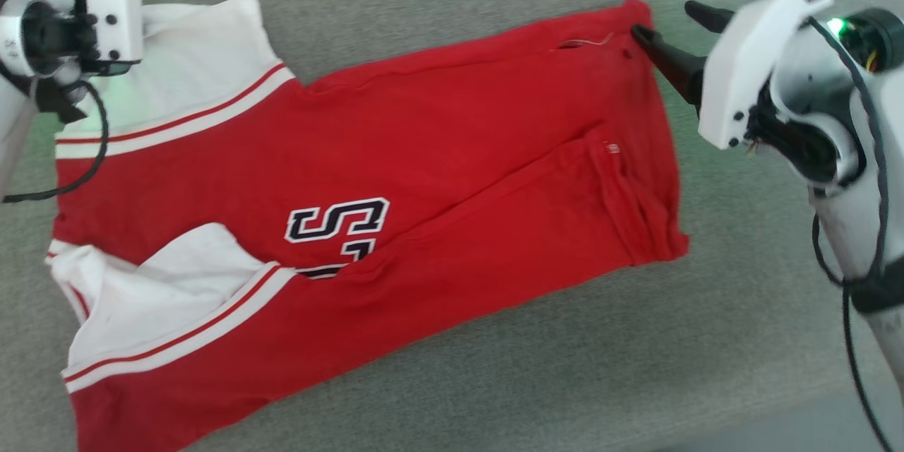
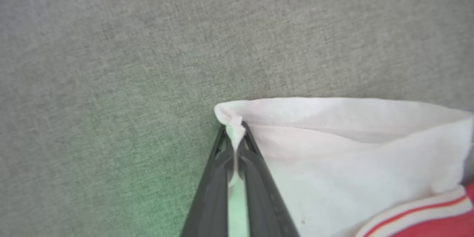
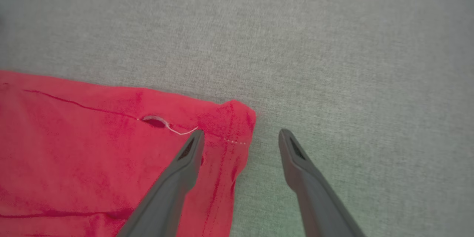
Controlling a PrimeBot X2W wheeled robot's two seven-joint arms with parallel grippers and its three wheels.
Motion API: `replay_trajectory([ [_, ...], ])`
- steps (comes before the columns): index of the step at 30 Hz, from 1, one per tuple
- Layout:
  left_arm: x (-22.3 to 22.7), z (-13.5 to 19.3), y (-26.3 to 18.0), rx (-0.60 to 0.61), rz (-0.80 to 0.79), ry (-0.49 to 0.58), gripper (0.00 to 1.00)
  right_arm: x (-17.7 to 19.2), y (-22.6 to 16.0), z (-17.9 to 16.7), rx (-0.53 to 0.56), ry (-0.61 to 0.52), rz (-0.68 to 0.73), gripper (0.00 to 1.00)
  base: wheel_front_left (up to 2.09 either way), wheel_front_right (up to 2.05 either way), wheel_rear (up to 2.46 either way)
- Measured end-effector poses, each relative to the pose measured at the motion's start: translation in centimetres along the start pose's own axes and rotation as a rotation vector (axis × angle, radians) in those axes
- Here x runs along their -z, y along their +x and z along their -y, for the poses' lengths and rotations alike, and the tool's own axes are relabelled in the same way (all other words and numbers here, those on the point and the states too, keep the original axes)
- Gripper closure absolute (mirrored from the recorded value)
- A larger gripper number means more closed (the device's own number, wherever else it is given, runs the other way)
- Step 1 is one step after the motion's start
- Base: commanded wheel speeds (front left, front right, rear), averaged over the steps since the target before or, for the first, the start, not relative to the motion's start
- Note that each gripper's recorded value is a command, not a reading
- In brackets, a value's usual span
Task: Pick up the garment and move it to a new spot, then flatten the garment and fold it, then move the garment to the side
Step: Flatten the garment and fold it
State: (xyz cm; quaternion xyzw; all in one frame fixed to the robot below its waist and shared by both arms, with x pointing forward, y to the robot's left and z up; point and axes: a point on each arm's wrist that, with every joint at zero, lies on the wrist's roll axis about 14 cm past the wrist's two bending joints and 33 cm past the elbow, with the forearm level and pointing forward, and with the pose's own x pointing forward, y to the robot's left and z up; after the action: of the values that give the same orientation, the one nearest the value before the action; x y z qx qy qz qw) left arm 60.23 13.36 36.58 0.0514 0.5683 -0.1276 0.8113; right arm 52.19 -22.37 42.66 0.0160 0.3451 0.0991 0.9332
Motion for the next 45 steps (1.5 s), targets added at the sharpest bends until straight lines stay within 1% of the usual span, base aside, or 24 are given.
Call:
replay_trajectory([
  [4,0.0,-0.3,0.0,0.003,0.012,-0.003,1.00,1.7,1.9,-0.7,-0.027,-0.015,-0.173,0.00,0.00,0.00,0.00],
  [6,0.0,-0.4,0.0,0.005,0.017,-0.006,1.00,3.0,2.5,-1.1,-0.043,-0.003,-0.254,0.00,0.00,0.00,0.00],
  [9,0.1,-0.5,0.1,0.008,0.027,-0.012,1.00,3.3,2.9,-1.5,-0.061,-0.001,-0.336,0.00,0.00,0.00,0.00],
  [10,0.1,-0.5,0.2,0.010,0.030,-0.015,1.00,3.4,3.0,-1.6,-0.064,-0.006,-0.353,0.22,0.00,0.00,0.00],
  [11,0.1,-0.5,0.2,0.009,0.035,-0.017,1.00,3.5,3.0,-1.7,-0.069,-0.009,-0.365,0.63,0.00,0.00,0.00],
  [12,0.1,-0.6,0.1,0.012,0.042,-0.017,1.00,3.4,3.1,-1.7,-0.071,-0.011,-0.369,1.00,0.00,0.00,0.00],
  [14,0.0,-0.6,0.0,0.017,0.053,-0.024,1.00,3.3,3.2,-1.7,-0.072,-0.027,-0.376,1.00,0.00,0.00,0.00],
  [15,-0.1,-0.7,-0.5,0.020,0.068,-0.030,1.00,2.8,3.2,-2.1,-0.086,-0.027,-0.359,1.00,0.00,0.00,0.00],
  [18,0.0,-1.0,-1.4,0.020,0.073,-0.041,1.00,1.9,2.8,-1.7,-0.077,-0.049,-0.320,1.00,0.00,0.00,0.00],
  [22,0.5,-2.3,-3.1,-0.011,0.061,-0.039,1.00,0.7,1.9,-1.2,-0.074,-0.067,-0.259,1.00,0.00,0.00,0.00],
  [32,1.1,-3.2,-8.8,-0.057,0.095,0.022,1.00,-1.1,-0.9,-2.3,-0.120,-0.107,-0.134,1.00,0.00,0.00,0.00],
  [35,2.0,-2.8,-10.4,-0.059,0.109,0.045,1.00,-1.4,-2.0,-2.7,-0.134,-0.126,-0.107,1.00,0.00,0.00,0.00],
  [39,4.5,-1.9,-12.0,-0.046,0.095,0.062,1.00,-1.5,-3.4,-3.5,-0.163,-0.142,-0.078,1.00,0.00,0.00,0.00],
  [42,6.4,-0.6,-13.0,-0.017,0.087,0.067,1.00,-0.9,-4.4,-3.7,-0.176,-0.149,-0.079,1.00,0.00,0.00,0.00],
  [43,6.4,-0.6,-13.0,-0.017,0.087,0.067,1.00,-0.9,-4.4,-3.7,-0.176,-0.149,-0.079,1.00,0.00,0.00,0.00],
  [45,8.7,0.3,-13.6,-0.006,0.068,0.075,1.00,0.1,-5.3,-3.9,-0.191,-0.151,-0.090,1.00,0.00,0.00,0.00],
])
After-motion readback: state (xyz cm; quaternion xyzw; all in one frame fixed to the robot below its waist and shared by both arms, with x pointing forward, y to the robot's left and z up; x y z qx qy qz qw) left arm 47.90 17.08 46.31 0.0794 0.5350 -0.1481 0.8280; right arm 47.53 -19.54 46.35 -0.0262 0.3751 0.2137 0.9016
